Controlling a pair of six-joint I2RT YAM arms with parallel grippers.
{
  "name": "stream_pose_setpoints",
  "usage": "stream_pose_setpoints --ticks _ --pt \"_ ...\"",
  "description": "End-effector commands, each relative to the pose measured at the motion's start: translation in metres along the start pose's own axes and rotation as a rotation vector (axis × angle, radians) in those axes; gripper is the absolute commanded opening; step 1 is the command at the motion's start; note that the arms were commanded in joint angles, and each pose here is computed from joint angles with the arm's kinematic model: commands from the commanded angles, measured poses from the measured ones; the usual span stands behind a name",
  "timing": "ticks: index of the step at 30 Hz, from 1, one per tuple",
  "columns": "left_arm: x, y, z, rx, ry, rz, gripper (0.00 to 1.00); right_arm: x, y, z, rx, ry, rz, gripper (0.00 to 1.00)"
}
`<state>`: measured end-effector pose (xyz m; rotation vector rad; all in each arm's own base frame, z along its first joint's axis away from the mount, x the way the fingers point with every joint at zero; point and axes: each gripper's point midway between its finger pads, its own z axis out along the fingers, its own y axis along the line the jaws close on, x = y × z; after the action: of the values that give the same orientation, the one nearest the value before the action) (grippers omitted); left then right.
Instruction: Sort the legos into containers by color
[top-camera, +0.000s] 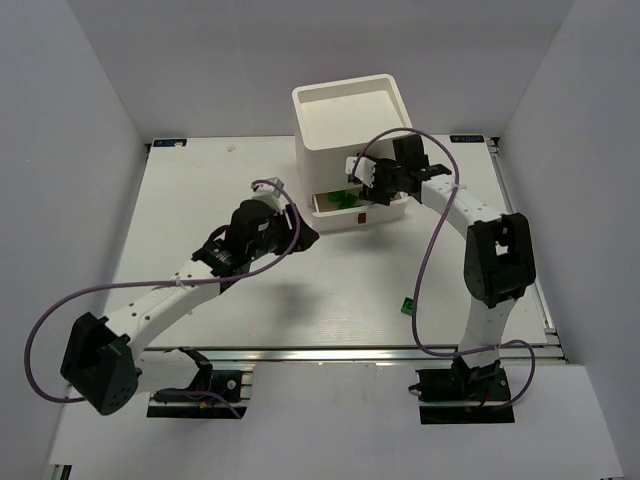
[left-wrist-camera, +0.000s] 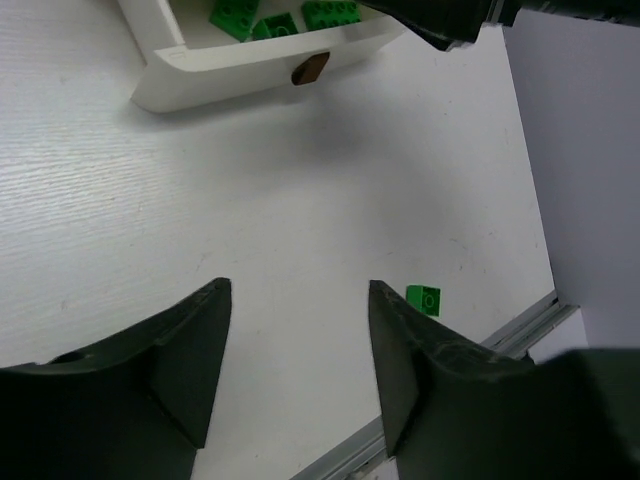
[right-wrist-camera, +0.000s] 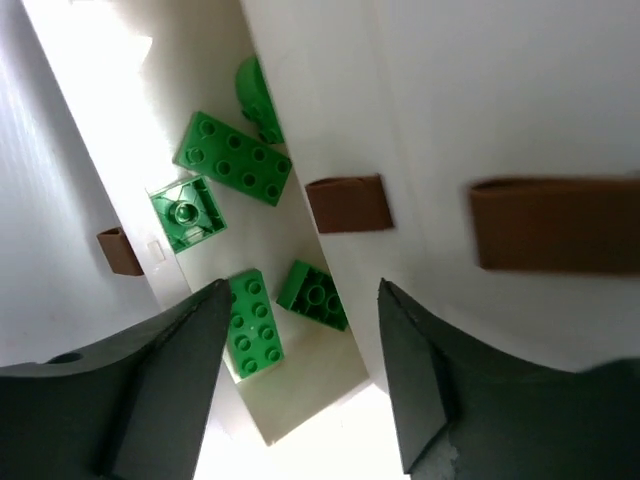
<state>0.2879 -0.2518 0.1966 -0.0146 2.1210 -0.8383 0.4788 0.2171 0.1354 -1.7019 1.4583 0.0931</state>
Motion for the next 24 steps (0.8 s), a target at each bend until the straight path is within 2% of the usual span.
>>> stream_pose_setpoints --ticks 1,2,3,4,5,6,7,8,9,10,11,12,13,14,17,20,24 --pt "-0.014 -0.034 0.010 0.115 0.017 0.059 0.62 -0.037 -0.040 -0.043 0.133 -0.058 0.108 0.65" --pt "-0.014 -0.037 0.013 0.129 0.032 0.081 0.53 -0.041 -0.038 -0.048 0.128 -0.068 0.204 0.52" --pt "-0.008 -0.036 0.022 0.131 0.065 0.087 0.35 -0.048 -0.035 -0.054 0.098 -0.103 0.254 0.42" --pt "-0.009 -0.045 0.022 0.167 0.083 0.094 0.27 -0.055 -0.023 -0.065 0.043 -0.110 0.317 0.29" --pt "-0.007 -0.047 0.025 0.179 0.098 0.100 0.19 -0.059 -0.010 -0.072 -0.015 -0.131 0.377 0.09" --pt "-0.007 -0.046 0.027 0.184 0.107 0.096 0.11 -0.074 0.010 -0.080 -0.131 -0.222 0.387 0.06" --pt "-0.001 -0.047 0.029 0.201 0.131 0.096 0.08 -0.077 0.056 -0.098 -0.302 -0.208 0.438 0.05" --pt "0.000 -0.048 0.029 0.209 0.137 0.103 0.06 -0.075 0.078 -0.107 -0.383 -0.245 0.335 0.10" --pt "0.002 -0.048 0.030 0.216 0.142 0.109 0.06 -0.078 0.105 -0.114 -0.474 -0.268 0.322 0.17" --pt "0.003 -0.050 0.030 0.233 0.145 0.110 0.06 -0.073 0.127 -0.124 -0.537 -0.252 0.324 0.28" --pt "0.007 -0.050 0.030 0.241 0.158 0.112 0.09 -0.062 0.164 -0.132 -0.641 -0.209 0.386 0.46" --pt "0.009 -0.049 0.030 0.243 0.163 0.112 0.13 -0.054 0.178 -0.135 -0.673 -0.185 0.359 0.54" --pt "0.010 -0.048 0.031 0.239 0.169 0.112 0.26 -0.049 0.186 -0.140 -0.673 -0.159 0.362 0.62" --pt "0.011 -0.047 0.031 0.237 0.171 0.110 0.32 -0.039 0.198 -0.136 -0.669 -0.130 0.371 0.72" --pt "0.013 -0.044 0.028 0.225 0.175 0.108 0.43 -0.027 0.205 -0.139 -0.601 -0.050 0.392 0.87" --pt "0.015 -0.040 0.025 0.209 0.174 0.109 0.49 -0.016 0.220 -0.137 -0.574 0.031 0.462 0.89" --pt "0.017 -0.033 0.017 0.182 0.161 0.107 0.55 0.009 0.230 -0.132 -0.503 0.208 0.538 0.89"
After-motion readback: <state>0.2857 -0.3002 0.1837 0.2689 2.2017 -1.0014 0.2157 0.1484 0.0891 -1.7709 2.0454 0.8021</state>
